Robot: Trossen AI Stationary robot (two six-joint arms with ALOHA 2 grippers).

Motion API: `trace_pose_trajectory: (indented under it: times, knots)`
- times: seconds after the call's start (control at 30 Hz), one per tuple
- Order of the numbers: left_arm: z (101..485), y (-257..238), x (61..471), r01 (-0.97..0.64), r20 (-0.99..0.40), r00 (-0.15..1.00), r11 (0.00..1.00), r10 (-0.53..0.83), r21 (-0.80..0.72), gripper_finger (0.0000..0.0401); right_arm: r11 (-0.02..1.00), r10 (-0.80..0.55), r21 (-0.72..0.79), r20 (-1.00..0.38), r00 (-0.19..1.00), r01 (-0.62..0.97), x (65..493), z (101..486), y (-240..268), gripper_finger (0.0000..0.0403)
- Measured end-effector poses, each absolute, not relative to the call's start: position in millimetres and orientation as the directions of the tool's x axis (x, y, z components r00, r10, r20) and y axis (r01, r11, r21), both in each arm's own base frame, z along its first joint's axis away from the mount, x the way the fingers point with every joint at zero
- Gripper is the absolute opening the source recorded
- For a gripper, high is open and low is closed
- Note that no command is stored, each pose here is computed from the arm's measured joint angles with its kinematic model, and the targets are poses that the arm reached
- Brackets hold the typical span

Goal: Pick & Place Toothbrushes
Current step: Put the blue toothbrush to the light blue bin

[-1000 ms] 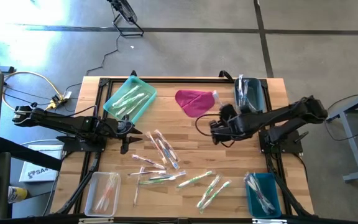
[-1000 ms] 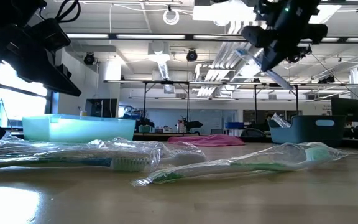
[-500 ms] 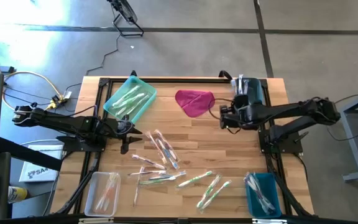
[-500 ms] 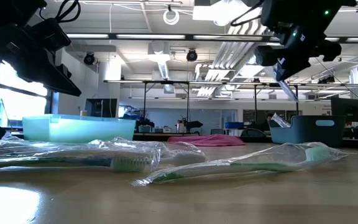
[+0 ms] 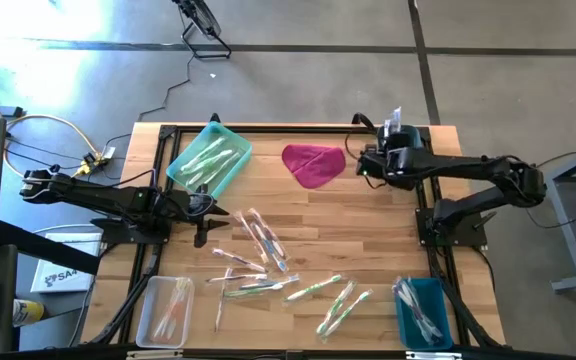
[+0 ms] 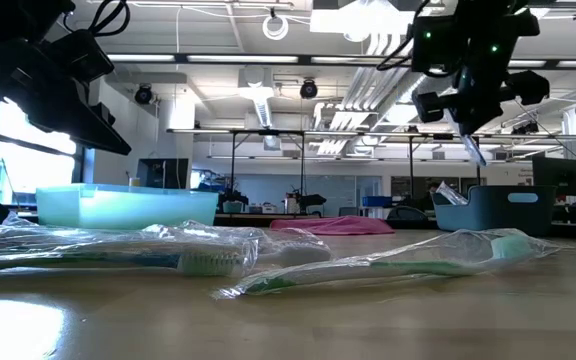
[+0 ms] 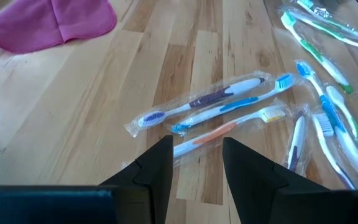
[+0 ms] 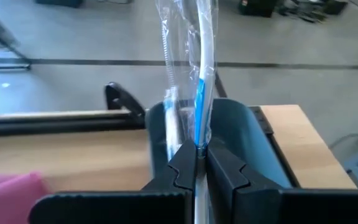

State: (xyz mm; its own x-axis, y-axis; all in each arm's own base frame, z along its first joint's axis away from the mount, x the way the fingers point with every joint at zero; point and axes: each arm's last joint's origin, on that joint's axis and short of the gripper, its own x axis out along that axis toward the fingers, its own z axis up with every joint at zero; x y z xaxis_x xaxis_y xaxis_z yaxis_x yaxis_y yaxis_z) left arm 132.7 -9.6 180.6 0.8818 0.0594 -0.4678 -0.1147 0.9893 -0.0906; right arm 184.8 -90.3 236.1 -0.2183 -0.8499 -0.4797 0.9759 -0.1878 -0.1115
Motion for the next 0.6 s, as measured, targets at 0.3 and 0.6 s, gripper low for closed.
trace_pose_trajectory:
  times: [0.3,0.6]
  knots:
    - [181,-10,133,-0.114,-0.468,0.882,0.989,0.059,-0.091,0.0136,-0.284,-0.848,-0.022,-0.461,-0.262,0.959,181,223,-114,0.0009]
    - [181,-10,133,-0.106,-0.468,0.882,0.992,0.059,-0.075,0.0136,-0.345,-0.83,0.026,-0.475,-0.292,0.938,167,188,-121,0.0009]
